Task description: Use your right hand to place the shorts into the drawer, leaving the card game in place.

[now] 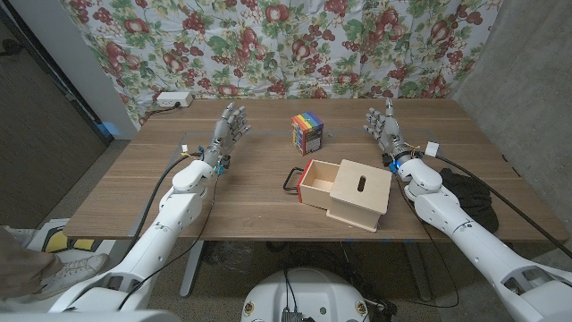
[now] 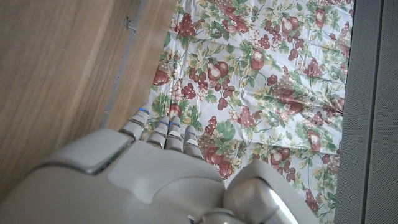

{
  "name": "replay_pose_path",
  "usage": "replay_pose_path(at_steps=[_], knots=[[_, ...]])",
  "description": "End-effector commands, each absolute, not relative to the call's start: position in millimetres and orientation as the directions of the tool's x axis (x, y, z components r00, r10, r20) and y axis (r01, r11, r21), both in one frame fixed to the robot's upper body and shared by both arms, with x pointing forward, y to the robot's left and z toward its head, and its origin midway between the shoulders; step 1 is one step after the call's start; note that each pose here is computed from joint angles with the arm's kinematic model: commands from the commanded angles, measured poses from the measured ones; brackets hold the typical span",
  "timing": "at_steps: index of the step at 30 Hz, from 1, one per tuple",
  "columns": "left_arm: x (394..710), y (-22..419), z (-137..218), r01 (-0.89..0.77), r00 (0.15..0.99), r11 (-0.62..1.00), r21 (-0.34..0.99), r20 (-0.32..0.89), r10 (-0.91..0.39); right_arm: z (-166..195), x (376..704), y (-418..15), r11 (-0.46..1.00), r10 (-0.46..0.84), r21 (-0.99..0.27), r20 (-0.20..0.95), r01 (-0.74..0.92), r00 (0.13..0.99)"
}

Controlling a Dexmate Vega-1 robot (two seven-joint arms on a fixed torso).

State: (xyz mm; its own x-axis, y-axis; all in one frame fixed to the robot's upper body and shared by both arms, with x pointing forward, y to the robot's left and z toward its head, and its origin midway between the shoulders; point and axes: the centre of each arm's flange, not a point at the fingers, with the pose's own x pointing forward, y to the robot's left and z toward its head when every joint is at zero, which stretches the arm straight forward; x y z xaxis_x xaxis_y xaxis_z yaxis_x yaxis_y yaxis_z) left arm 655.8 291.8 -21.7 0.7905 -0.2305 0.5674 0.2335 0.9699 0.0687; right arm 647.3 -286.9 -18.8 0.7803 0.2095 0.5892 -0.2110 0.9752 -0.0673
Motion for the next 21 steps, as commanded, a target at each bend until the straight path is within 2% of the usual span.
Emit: replay_pose_path(at_steps=[1, 21], knots=[[657.4, 292.0, -23.2, 0.238, 0.775, 0.968, 0.085, 0.584, -0.242, -16.6, 640.7, -288.8, 0.975, 0.221, -0.115, 0.59, -0.19, 0.776], [663.3, 281.1, -25.5, 0.26, 0.782, 0.958, 0.118, 0.556, -0.281, -14.3, 636.1, -296.6, 0.963, 0.252, -0.227, 0.569, -0.145, 0.783]])
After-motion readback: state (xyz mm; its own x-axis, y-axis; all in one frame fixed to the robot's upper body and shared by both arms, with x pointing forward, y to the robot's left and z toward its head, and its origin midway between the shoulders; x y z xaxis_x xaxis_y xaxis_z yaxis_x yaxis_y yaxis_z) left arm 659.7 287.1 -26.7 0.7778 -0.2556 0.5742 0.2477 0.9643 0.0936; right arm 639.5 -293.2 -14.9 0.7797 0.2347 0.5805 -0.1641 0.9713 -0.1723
